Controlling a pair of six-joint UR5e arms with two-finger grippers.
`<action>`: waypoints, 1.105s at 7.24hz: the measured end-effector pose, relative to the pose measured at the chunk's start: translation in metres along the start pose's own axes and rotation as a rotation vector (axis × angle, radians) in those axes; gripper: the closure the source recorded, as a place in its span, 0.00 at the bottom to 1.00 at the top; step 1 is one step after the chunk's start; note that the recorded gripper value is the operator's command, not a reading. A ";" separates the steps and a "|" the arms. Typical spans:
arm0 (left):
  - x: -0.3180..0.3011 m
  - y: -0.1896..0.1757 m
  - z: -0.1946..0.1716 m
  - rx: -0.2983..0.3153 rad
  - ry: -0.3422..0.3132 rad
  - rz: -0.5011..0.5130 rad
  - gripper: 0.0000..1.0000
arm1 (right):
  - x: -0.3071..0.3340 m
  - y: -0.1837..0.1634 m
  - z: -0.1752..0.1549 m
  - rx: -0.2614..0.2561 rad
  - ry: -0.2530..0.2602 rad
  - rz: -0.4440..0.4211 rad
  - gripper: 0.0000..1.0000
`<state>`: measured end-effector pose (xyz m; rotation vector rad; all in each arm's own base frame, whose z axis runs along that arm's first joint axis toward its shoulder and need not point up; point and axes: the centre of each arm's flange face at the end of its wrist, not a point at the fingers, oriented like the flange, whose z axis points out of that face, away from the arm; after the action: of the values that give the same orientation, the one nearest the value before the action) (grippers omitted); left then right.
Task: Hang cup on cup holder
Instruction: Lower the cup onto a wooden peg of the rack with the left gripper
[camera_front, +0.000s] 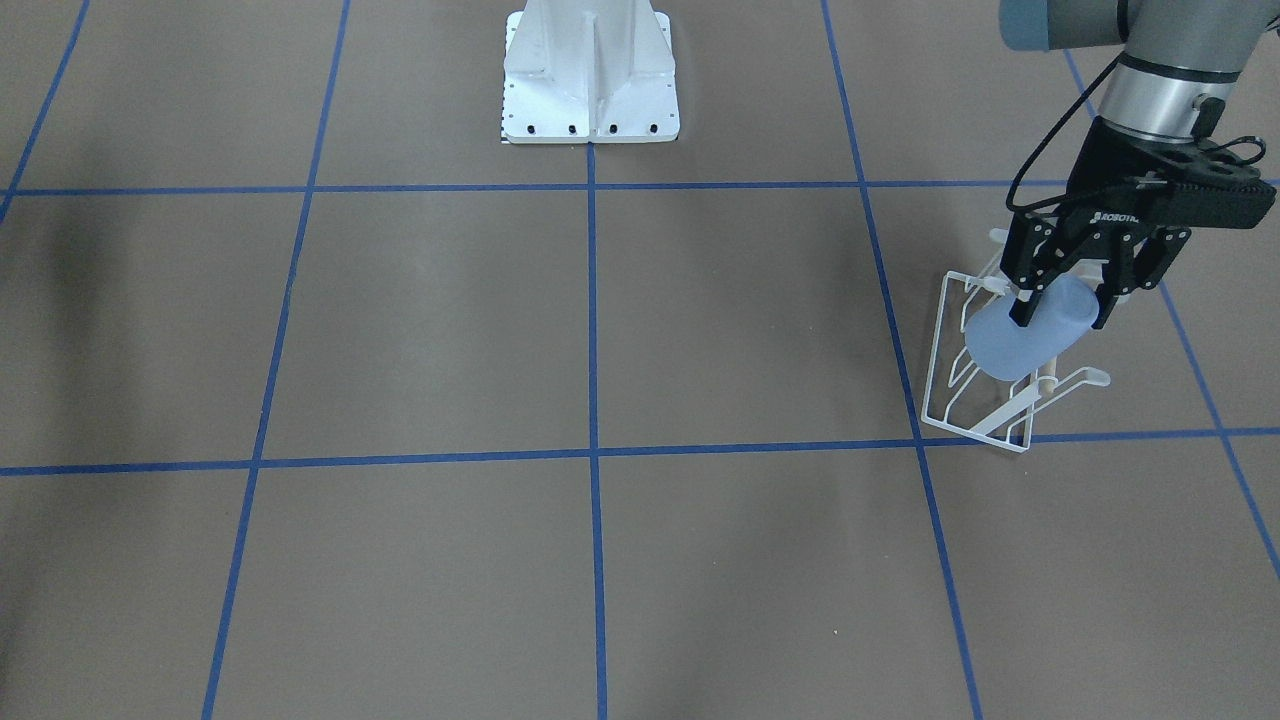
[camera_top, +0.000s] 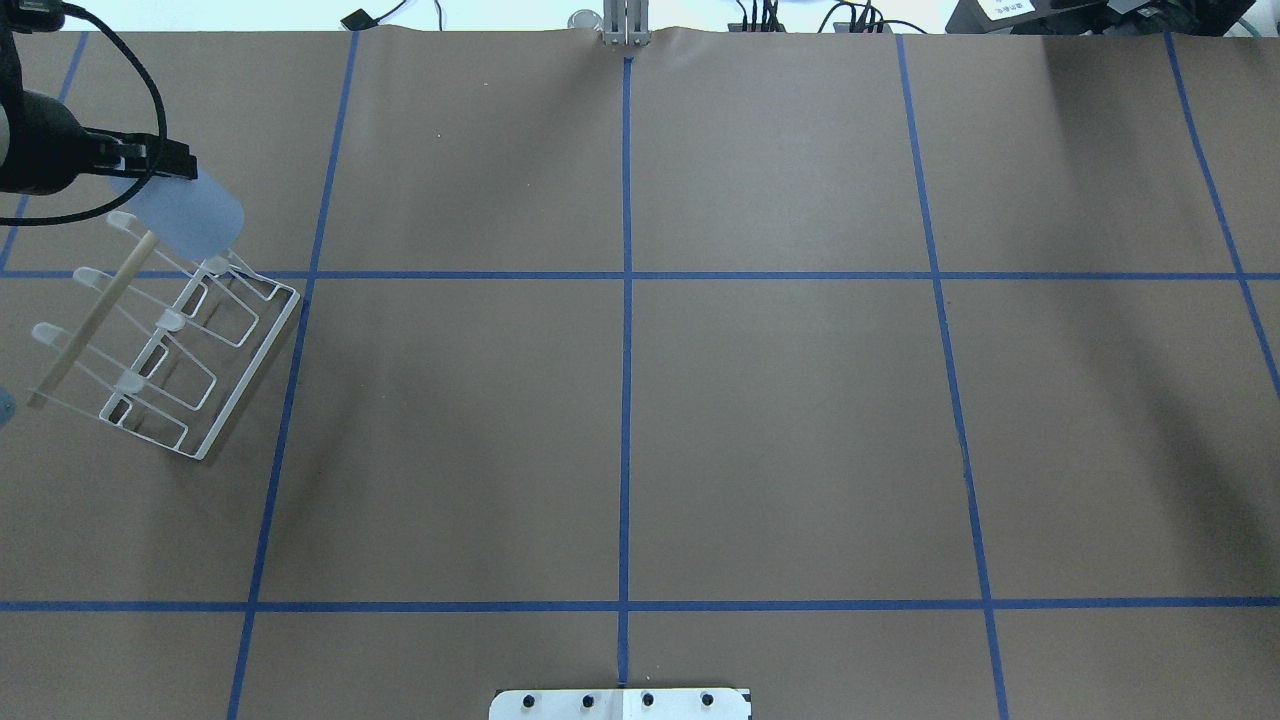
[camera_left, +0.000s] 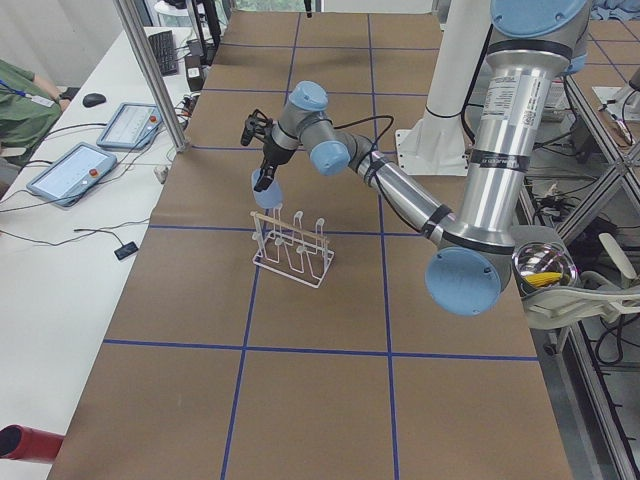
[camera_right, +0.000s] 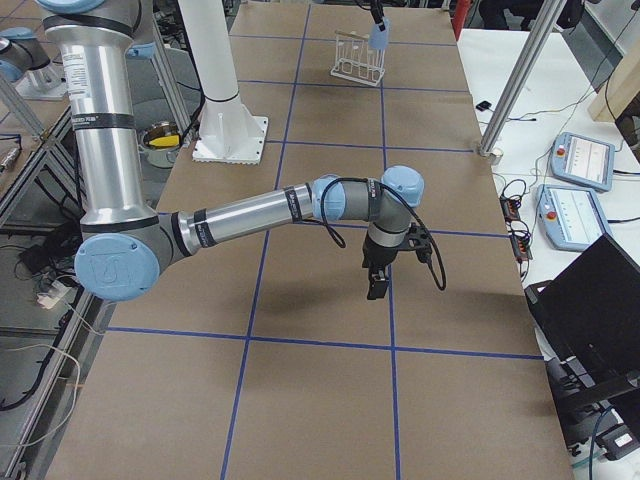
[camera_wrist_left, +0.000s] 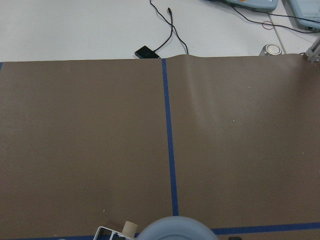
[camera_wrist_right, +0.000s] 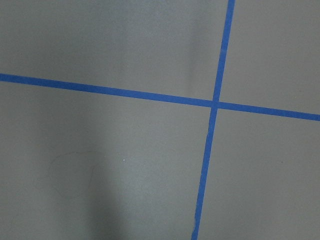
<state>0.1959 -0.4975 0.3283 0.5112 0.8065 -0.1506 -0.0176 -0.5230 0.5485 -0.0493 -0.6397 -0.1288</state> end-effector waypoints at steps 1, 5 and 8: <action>-0.001 0.004 0.002 -0.008 -0.003 0.009 1.00 | -0.001 0.000 0.000 -0.001 -0.005 0.002 0.00; 0.002 0.016 0.011 -0.036 -0.005 0.026 1.00 | -0.001 0.000 0.000 -0.004 -0.012 0.006 0.00; 0.002 0.027 0.018 -0.057 -0.012 0.034 1.00 | -0.001 0.000 0.001 -0.005 -0.021 0.006 0.00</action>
<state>0.2179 -0.4829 0.3477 0.4692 0.7882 -0.0992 -0.0193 -0.5232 0.5482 -0.0579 -0.6597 -0.1240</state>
